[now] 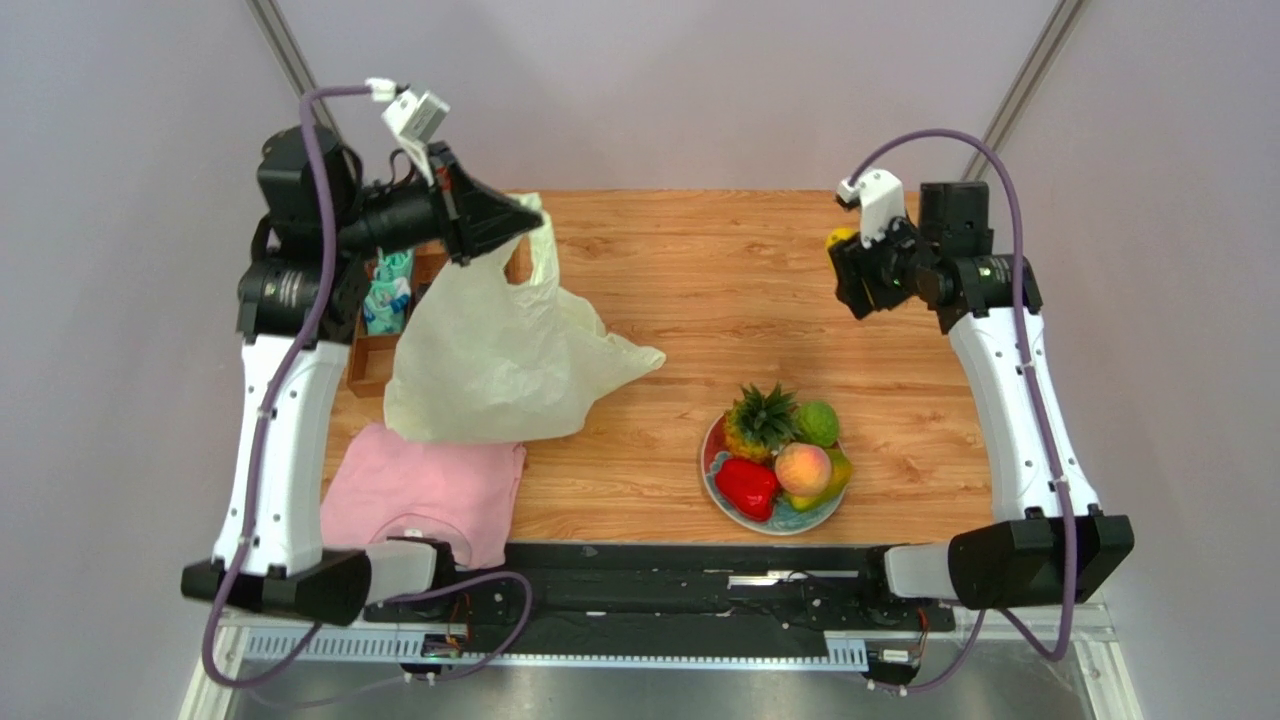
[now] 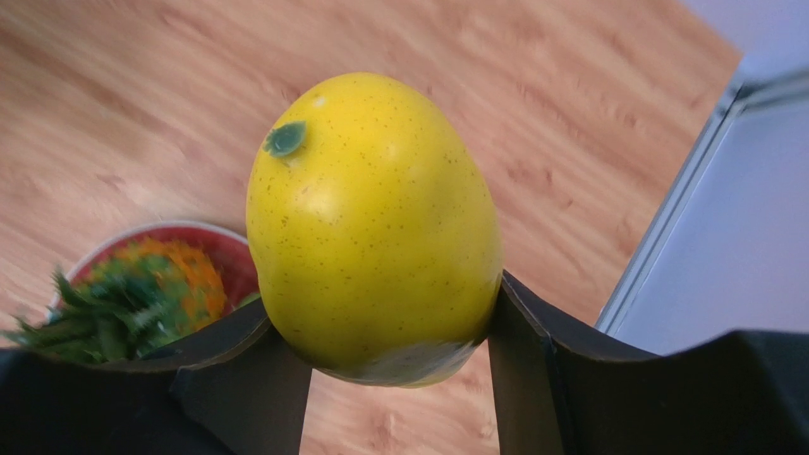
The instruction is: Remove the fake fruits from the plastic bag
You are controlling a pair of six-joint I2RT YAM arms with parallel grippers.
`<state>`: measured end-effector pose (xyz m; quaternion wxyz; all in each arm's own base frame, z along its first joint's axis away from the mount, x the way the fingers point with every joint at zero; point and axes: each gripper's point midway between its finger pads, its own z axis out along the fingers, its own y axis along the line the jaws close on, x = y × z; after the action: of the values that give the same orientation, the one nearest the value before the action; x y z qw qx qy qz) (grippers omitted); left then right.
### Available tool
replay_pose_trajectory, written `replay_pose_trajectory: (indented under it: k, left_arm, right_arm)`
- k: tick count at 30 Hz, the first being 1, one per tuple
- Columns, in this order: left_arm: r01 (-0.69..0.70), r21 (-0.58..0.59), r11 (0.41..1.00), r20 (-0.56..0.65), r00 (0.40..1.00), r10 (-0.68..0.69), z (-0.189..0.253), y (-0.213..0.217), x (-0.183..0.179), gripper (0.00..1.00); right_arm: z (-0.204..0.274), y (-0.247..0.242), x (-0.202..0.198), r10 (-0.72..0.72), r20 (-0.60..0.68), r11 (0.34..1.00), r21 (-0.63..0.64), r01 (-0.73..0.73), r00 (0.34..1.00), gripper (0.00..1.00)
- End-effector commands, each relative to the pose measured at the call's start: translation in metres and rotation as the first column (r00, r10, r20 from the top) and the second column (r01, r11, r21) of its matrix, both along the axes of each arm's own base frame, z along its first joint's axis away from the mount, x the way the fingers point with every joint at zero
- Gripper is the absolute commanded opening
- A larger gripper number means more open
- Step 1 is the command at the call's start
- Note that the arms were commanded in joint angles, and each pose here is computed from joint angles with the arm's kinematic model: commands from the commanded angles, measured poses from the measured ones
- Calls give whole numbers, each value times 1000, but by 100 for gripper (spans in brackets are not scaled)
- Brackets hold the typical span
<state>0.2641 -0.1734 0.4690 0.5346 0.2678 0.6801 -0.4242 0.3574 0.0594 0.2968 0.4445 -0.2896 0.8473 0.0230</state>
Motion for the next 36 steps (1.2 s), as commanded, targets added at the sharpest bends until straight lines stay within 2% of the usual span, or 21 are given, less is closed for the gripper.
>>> replay_pose_trajectory:
  k: [1, 5, 6, 7, 8, 10, 11, 12, 16, 19, 22, 24, 25, 27, 28, 29, 31, 33, 34, 36]
  left_arm:
    - [65, 46, 997, 43, 997, -67, 9, -29, 19, 0]
    - [68, 73, 995, -52, 997, -65, -25, -36, 38, 0]
    - [69, 82, 994, -79, 995, -62, -36, -36, 40, 4]
    - [47, 107, 993, -84, 996, -38, -44, -36, 42, 14]
    - [39, 119, 992, -83, 996, -29, -47, -35, 40, 40]
    - [34, 152, 988, -88, 996, -21, -54, -38, 36, 55]
    - [37, 156, 987, -75, 997, -26, -51, -39, 30, 77]
    - [39, 166, 985, -70, 997, -28, -52, -41, 26, 85]
    - [118, 259, 959, 7, 992, -124, -54, -61, -3, 88]
    - [132, 257, 957, 69, 986, -155, -34, -74, -5, 88]
    - [110, 232, 966, 118, 983, -140, -9, -80, 9, 88]
    - [99, 221, 970, 112, 986, -126, -5, -82, 15, 88]
    - [95, 213, 972, 89, 989, -116, -8, -83, 16, 88]
    - [108, 196, 975, -21, 994, -106, -31, -85, 14, 88]
    - [151, 148, 977, -87, 986, -139, -36, -91, 5, 87]
    - [191, 130, 973, -162, 972, -169, -56, -93, -5, 86]
    - [301, 30, 953, -247, 926, -285, -61, -103, -27, 89]
    - [346, -16, 938, -350, 877, -329, -86, -108, -34, 89]
    - [390, -41, 920, -364, 851, -377, -90, -111, -40, 86]
    - [408, -26, 912, -414, 826, -382, -118, -116, -35, 80]
  right_arm:
    - [-61, -23, -52, 88, -248, 995, -31, -99, 965, 2]
    - [-77, -17, -87, 203, -325, 974, -33, -226, 924, 3]
    - [-81, -18, -91, 204, -330, 973, -38, -229, 922, 3]
    - [-89, -27, -100, 182, -345, 977, -42, -209, 921, 3]
    - [-93, -29, -104, 179, -349, 976, -56, -211, 920, 3]
    - [-110, -33, -115, 173, -379, 973, -76, -217, 909, 3]
    - [-112, -38, -120, 153, -379, 974, -100, -205, 913, 2]
    - [-114, -40, -121, 143, -383, 975, -105, -197, 913, 2]
    - [-116, -44, -133, 100, -419, 984, -94, -152, 902, 2]
    - [-107, -47, -133, 68, -418, 990, -86, -114, 906, 2]
    - [-81, -46, -130, 79, -356, 991, -74, -112, 931, 2]
    - [-46, -30, -134, 194, -248, 976, -48, -212, 949, 3]
    - [-37, -21, -140, 242, -219, 966, -41, -257, 945, 3]
    - [-27, -16, -146, 281, -186, 943, -128, -307, 942, 4]
    - [-26, -3, -159, 355, -178, 908, -170, -384, 918, 4]
    - [-27, -8, -164, 357, -184, 888, -236, -394, 916, 4]
    - [-31, 0, -181, 432, -170, 834, -298, -464, 886, 4]
    - [-34, -6, -188, 428, -164, 812, -362, -458, 889, 4]
    - [-42, -5, -191, 445, -184, 789, -383, -481, 876, 3]
    - [-45, -16, -194, 431, -166, 775, -435, -458, 887, 2]
